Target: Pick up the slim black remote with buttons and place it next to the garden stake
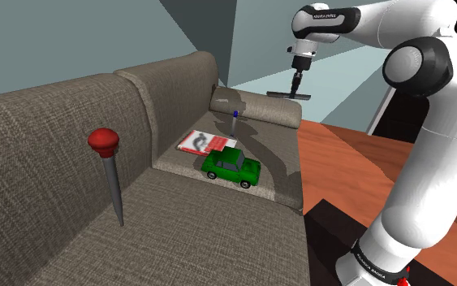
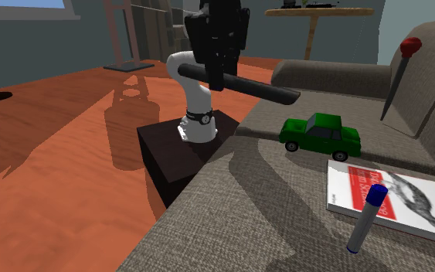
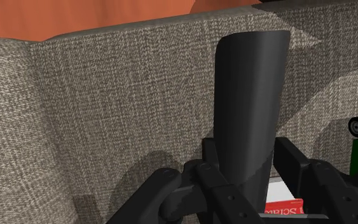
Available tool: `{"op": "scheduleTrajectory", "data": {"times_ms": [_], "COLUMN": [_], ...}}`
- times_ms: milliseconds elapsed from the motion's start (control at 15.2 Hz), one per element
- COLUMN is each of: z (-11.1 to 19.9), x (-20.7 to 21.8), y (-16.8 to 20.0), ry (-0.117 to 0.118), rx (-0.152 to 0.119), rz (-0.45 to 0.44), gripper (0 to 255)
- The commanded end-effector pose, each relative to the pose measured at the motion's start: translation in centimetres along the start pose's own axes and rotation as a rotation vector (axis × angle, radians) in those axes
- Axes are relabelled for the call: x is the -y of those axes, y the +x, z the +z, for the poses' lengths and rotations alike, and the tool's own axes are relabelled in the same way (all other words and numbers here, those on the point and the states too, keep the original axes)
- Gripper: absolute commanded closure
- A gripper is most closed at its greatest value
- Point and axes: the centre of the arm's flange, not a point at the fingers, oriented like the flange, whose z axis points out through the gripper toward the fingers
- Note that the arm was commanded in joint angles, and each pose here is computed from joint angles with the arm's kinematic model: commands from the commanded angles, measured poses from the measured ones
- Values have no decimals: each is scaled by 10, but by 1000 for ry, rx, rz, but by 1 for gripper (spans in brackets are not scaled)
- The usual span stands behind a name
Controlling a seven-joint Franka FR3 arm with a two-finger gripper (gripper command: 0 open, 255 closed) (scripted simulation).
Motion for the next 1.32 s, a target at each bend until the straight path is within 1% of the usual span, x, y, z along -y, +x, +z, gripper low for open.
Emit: {"op": "scheduleTrajectory", "data": {"times_ms": [0, 1254], "z": [-9, -109], "x": [2, 10], "y": [0, 1], "ry": [0, 0], "rx": [0, 0], "rz": [0, 0], "gripper": [255, 255]}}
